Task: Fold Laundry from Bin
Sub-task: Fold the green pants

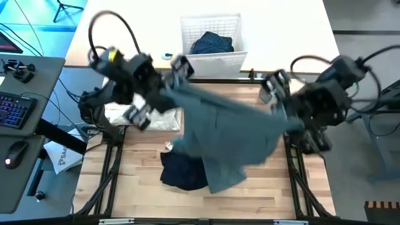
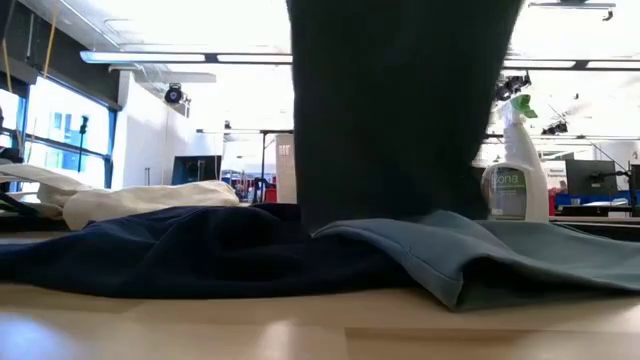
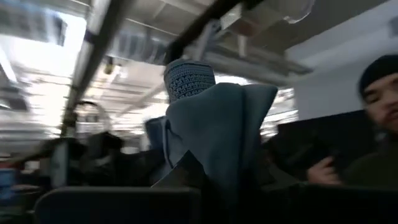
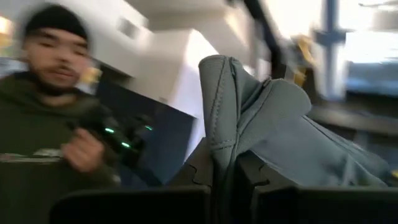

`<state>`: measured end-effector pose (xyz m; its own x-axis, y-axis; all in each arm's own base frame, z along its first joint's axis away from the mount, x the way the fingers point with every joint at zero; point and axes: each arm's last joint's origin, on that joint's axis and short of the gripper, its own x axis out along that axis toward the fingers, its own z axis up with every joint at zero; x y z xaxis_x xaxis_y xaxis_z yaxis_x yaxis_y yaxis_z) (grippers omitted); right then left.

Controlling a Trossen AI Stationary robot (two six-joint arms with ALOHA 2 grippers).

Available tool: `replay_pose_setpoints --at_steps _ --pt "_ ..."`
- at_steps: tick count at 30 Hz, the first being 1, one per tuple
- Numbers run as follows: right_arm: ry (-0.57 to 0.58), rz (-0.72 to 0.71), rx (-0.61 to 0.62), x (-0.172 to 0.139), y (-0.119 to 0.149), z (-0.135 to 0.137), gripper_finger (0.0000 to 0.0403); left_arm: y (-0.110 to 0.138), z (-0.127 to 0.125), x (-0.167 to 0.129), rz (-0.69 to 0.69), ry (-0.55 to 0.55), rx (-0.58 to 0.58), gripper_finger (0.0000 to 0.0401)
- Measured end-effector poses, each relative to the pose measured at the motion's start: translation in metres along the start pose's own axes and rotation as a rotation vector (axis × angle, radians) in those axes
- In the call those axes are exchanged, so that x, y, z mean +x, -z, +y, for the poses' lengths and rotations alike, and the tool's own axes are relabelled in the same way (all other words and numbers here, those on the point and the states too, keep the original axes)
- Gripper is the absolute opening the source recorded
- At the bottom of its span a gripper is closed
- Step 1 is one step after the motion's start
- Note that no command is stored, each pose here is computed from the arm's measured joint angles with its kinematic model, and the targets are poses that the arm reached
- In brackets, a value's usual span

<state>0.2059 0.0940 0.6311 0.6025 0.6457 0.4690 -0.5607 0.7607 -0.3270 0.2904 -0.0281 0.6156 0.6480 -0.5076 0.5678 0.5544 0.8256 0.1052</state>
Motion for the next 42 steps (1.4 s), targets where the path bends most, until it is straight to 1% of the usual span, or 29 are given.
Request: replay_pose_setpoints --at_steps 2,5,7,8,9,10,12,14,16,17,19,21,22,24,26,27,29,32,35,37,39,40,42 --pt "-0.088 -0.059 -0.020 0.014 0.007 0.009 0.0007 0.011 -0.014 0.013 -0.020 0.029 -0.043 0.0027" --pt "-0.199 -0.177 -0.120 0.034 0.016 0.025 0.0007 0.030 -0.031 0.031 -0.043 0.087 -0.084 0.0027" --pt "-0.215 -0.231 -0.218 0.044 0.020 0.035 0.0007 0.046 -0.035 0.043 -0.062 0.103 -0.061 0.0027" --pt "-0.196 -0.255 -0.268 0.046 0.017 0.038 0.0007 0.056 -0.034 0.047 -0.073 0.094 -0.037 0.0027" --pt "-0.141 -0.284 -0.316 0.047 0.014 0.040 0.0007 0.063 -0.031 0.050 -0.073 0.074 -0.004 0.0027" --pt "-0.049 -0.304 -0.358 0.047 0.011 0.040 0.0007 0.065 -0.027 0.049 -0.058 0.038 0.033 0.0027" --pt "0.170 -0.264 -0.414 0.043 0.001 0.035 0.0007 0.057 -0.009 0.040 -0.042 -0.053 0.127 0.0027" --pt "0.428 -0.180 -0.450 0.029 -0.014 0.026 0.0007 0.028 0.007 0.020 -0.033 -0.165 0.236 0.0027" --pt "0.674 -0.046 -0.459 0.007 -0.029 0.014 0.0007 -0.009 0.016 -0.006 -0.021 -0.254 0.316 0.0027" --pt "0.763 0.022 -0.467 0.001 -0.030 0.009 0.0006 -0.018 0.023 -0.015 -0.013 -0.290 0.339 0.0026" --pt "0.865 0.124 -0.487 -0.004 -0.029 0.003 0.0006 -0.023 0.042 -0.028 0.017 -0.344 0.370 0.0026" --pt "0.951 0.197 -0.482 -0.012 -0.032 0.000 0.0006 -0.014 0.067 -0.036 0.075 -0.367 0.377 0.0026" --pt "0.990 0.212 -0.466 -0.017 -0.036 -0.002 0.0006 -0.010 0.077 -0.040 0.095 -0.358 0.373 0.0026" --pt "1.047 0.238 -0.433 -0.024 -0.040 -0.002 0.0006 -0.002 0.091 -0.043 0.112 -0.313 0.324 0.0026" --pt "1.015 0.237 -0.378 -0.022 -0.038 0.003 0.0006 0.004 0.097 -0.042 0.108 -0.249 0.238 0.0026" --pt "0.981 0.235 -0.339 -0.020 -0.037 0.009 0.0006 0.006 0.095 -0.041 0.107 -0.207 0.198 0.0026" --pt "0.919 0.228 -0.255 -0.016 -0.036 0.020 0.0006 0.010 0.086 -0.034 0.110 -0.118 0.154 0.0026" --pt "0.826 0.210 -0.152 -0.008 -0.034 0.039 0.0006 0.017 0.064 -0.019 0.114 -0.008 0.110 0.0026" --pt "0.654 0.178 -0.079 0.010 -0.025 0.062 0.0006 0.024 0.035 -0.001 0.097 0.086 0.052 0.0026" --pt "0.505 0.148 -0.068 0.025 -0.015 0.079 0.0006 0.026 0.012 0.010 0.068 0.143 -0.007 0.0026" --pt "0.343 0.078 -0.086 0.042 -0.006 0.096 0.0006 0.030 -0.014 0.023 0.037 0.182 -0.087 0.0026" --pt "0.280 0.029 -0.122 0.050 -0.002 0.104 0.0006 0.033 -0.026 0.030 0.015 0.183 -0.127 0.0026" --pt "0.227 -0.068 -0.236 0.067 0.009 0.115 0.0007 0.047 -0.050 0.046 -0.034 0.174 -0.172 0.0026"
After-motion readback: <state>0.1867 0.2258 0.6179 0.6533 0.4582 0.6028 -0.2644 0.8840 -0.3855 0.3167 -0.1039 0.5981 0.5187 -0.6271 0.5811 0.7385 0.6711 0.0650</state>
